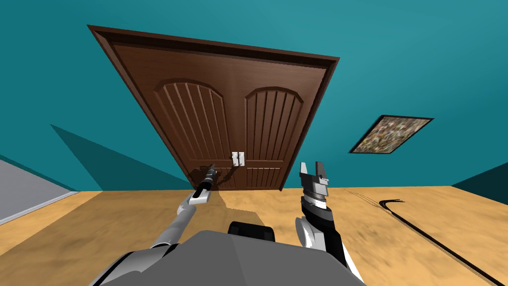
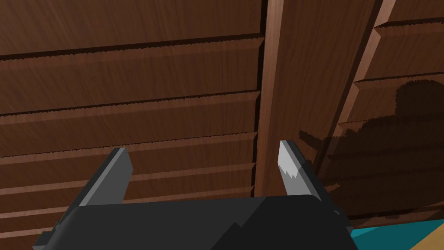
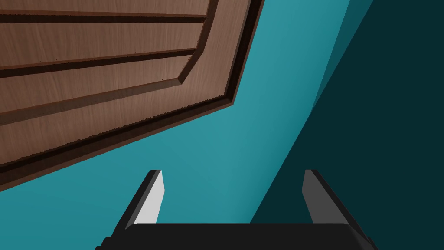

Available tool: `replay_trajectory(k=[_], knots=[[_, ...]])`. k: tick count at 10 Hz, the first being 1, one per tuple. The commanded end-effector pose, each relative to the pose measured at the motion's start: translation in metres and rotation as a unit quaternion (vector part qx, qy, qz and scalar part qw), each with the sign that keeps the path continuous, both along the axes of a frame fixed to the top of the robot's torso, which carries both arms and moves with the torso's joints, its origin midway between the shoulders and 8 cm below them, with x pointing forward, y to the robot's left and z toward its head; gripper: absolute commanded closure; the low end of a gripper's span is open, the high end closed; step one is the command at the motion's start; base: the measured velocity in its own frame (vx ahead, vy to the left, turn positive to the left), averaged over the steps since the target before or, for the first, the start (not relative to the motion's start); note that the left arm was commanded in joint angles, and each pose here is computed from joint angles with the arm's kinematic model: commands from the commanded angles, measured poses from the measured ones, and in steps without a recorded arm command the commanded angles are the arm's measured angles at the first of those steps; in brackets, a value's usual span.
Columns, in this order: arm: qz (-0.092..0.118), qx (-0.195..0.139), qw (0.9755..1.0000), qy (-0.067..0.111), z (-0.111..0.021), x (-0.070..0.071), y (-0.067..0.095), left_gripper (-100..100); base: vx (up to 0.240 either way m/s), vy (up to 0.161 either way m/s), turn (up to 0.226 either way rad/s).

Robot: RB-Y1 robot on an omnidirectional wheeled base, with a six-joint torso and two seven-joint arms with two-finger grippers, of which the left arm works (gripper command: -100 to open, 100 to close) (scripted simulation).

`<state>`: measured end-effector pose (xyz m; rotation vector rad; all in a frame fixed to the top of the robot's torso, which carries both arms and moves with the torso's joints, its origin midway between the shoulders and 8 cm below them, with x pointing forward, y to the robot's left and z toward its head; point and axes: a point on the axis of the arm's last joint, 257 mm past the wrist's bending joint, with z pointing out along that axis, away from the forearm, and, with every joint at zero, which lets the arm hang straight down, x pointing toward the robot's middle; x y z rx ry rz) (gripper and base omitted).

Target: Pull the door open

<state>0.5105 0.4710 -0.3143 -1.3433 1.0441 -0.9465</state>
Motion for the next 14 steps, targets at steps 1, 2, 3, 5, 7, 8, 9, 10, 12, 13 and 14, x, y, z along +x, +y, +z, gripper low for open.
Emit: replay_trajectory(k=[1,2,3,5,7,8,9,10,12,13,14], knots=[[0.016,0.006,0.9998,0.006,-0.004,-0.011,0.019,-100,0.110,0.105,0.097],[0.016,0.006,0.9998,0.006,-0.003,-0.011,0.019,-100,0.150,0.084,0.008],[0.015,0.006,0.9999,0.004,-0.002,-0.009,0.017,-100,0.196,0.044,-0.052],[0.005,0.002,1.0000,-0.003,0.002,0.001,0.002,-100,0.205,0.004,-0.106],[-0.013,-0.003,0.9998,-0.015,0.010,0.016,-0.023,-100,0.215,-0.054,-0.165],[-0.027,-0.008,0.9993,-0.024,0.016,0.026,-0.042,-100,0.190,-0.146,-0.218],[-0.027,-0.008,0.9993,-0.024,0.016,0.026,-0.042,-100,0.163,-0.117,-0.089],[-0.025,-0.008,0.9994,-0.021,0.015,0.023,-0.037,-100,0.065,-0.042,-0.003],[-0.025,-0.008,0.9994,-0.021,0.015,0.023,-0.037,100,-0.014,0.008,-0.005],[-0.025,-0.008,0.9994,-0.021,0.015,0.023,-0.037,100,-0.022,0.013,-0.020],[-0.025,-0.008,0.9994,-0.021,0.015,0.023,-0.037,100,-0.014,0.006,-0.007]])
